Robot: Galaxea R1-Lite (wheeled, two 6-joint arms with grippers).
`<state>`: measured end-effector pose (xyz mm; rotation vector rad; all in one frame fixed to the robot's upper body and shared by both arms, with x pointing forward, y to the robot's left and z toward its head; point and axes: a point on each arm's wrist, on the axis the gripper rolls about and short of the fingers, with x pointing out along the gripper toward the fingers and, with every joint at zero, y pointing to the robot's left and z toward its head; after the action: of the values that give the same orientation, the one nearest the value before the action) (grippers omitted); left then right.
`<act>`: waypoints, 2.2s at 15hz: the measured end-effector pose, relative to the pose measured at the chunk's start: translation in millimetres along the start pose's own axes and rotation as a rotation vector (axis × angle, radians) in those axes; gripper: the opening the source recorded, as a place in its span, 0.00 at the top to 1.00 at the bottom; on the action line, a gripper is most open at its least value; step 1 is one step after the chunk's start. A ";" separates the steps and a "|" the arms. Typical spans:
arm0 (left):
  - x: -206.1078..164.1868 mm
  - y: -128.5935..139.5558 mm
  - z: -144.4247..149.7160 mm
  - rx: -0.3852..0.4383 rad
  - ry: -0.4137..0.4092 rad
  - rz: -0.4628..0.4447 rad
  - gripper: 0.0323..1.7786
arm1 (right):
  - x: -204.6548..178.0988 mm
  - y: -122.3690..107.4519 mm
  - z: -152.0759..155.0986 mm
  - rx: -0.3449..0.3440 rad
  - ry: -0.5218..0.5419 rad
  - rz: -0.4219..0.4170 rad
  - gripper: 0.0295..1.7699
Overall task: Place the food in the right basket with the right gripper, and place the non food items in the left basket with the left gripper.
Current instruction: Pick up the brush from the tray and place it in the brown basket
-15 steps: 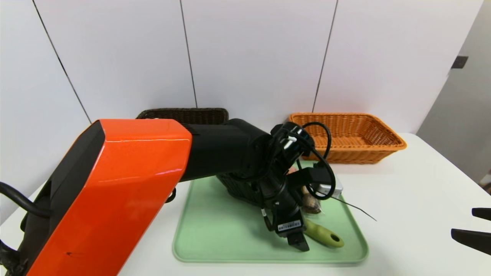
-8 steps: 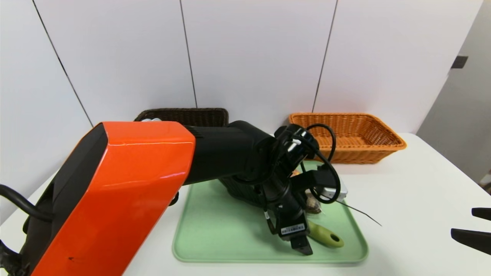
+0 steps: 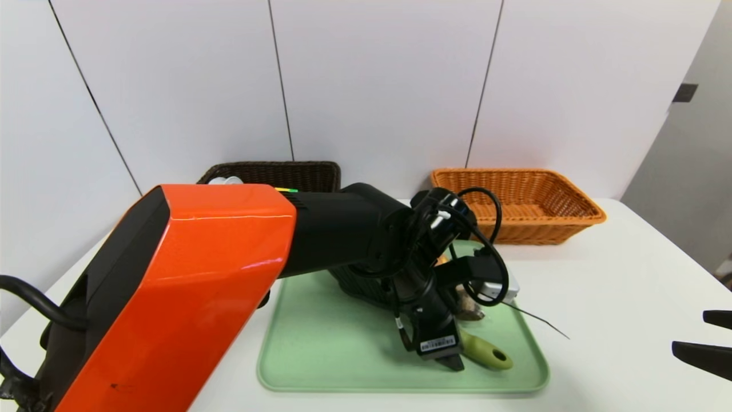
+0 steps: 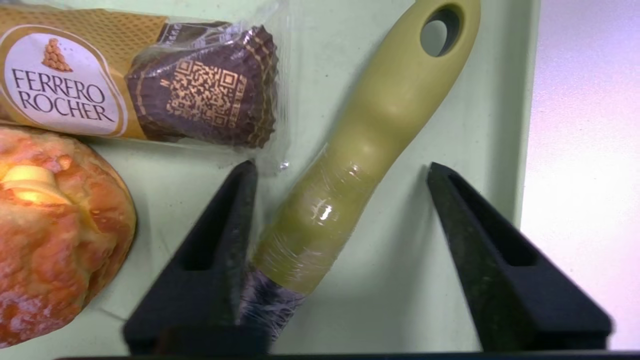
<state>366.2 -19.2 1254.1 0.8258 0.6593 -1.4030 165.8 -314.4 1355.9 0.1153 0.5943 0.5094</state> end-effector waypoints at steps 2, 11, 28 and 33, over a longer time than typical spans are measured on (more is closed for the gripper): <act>-0.1 0.1 -0.1 0.000 0.000 0.000 0.50 | 0.0 0.0 0.0 0.000 0.000 0.000 0.04; -3.9 -1.2 0.5 0.000 0.002 -0.002 0.81 | 0.3 -0.2 0.0 0.001 0.001 0.000 0.04; -89.1 -3.9 8.7 0.001 -0.055 0.132 0.81 | 0.4 -0.1 0.2 0.000 0.000 0.002 0.04; -126.7 -5.3 9.5 0.001 -0.089 0.221 0.81 | 0.1 -0.1 -0.8 0.000 0.000 0.001 0.04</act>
<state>350.4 46.1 1362.0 0.8065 0.4836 -1.2323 165.5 -314.5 1355.2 0.1152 0.5945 0.5100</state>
